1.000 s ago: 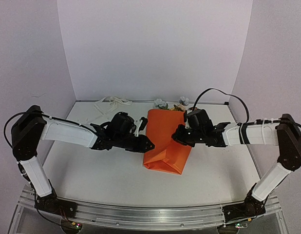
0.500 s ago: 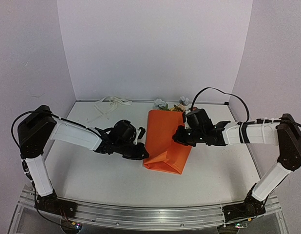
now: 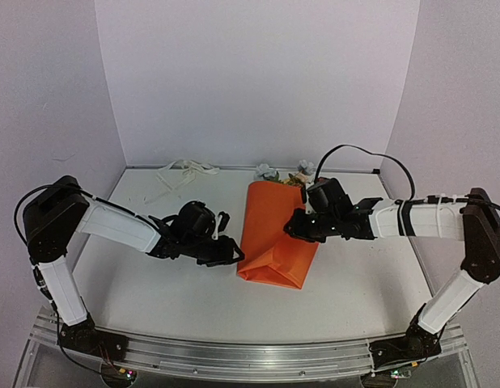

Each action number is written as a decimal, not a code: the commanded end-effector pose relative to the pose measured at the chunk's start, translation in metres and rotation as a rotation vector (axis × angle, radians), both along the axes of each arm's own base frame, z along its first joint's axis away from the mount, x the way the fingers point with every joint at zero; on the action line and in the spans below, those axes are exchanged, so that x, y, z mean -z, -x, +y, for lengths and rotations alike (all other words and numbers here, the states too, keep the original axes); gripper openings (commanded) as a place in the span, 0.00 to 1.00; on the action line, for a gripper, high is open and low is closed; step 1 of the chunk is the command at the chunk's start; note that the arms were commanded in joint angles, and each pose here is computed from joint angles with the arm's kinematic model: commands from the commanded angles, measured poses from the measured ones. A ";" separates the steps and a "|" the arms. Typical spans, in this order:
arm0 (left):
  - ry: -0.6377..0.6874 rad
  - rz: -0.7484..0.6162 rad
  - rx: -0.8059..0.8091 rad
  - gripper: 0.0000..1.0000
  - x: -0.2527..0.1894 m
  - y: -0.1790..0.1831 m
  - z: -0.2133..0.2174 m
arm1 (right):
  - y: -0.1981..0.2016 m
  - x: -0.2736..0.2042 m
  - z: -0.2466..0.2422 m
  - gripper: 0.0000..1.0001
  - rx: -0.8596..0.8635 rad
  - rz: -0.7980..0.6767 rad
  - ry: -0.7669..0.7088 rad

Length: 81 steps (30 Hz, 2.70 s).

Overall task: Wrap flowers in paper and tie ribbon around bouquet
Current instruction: Fold the 2/3-folded wrapping paper at the center of the board.

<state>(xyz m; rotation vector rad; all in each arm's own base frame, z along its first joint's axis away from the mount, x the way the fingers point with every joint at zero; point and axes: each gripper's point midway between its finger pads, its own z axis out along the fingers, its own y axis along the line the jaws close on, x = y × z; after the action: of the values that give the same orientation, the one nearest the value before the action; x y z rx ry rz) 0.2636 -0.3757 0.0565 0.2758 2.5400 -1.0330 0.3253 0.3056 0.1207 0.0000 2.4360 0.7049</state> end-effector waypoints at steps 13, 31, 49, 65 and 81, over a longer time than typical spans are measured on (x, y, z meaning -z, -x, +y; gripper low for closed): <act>0.228 0.012 0.025 0.36 -0.041 -0.002 -0.030 | 0.074 -0.028 0.026 0.77 -0.024 0.012 -0.038; 0.252 0.217 -0.258 0.37 -0.005 -0.034 0.032 | 0.111 -0.002 0.050 0.40 -0.189 -0.153 0.172; 0.195 0.274 -0.197 0.22 0.014 -0.033 0.023 | 0.076 0.002 0.120 0.43 -0.255 -0.197 0.307; 0.248 0.343 -0.200 0.20 0.021 -0.028 0.031 | 0.083 0.001 0.100 0.50 -0.278 -0.195 0.321; 0.459 0.413 -0.279 0.22 0.034 -0.020 0.052 | 0.062 0.050 0.140 0.43 -0.296 -0.129 0.357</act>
<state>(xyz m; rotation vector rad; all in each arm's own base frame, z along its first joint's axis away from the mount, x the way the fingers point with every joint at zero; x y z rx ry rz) 0.2825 -0.3280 0.0200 -0.3865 2.5464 -1.5440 0.2544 0.4328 0.0677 -0.5584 2.4355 0.3476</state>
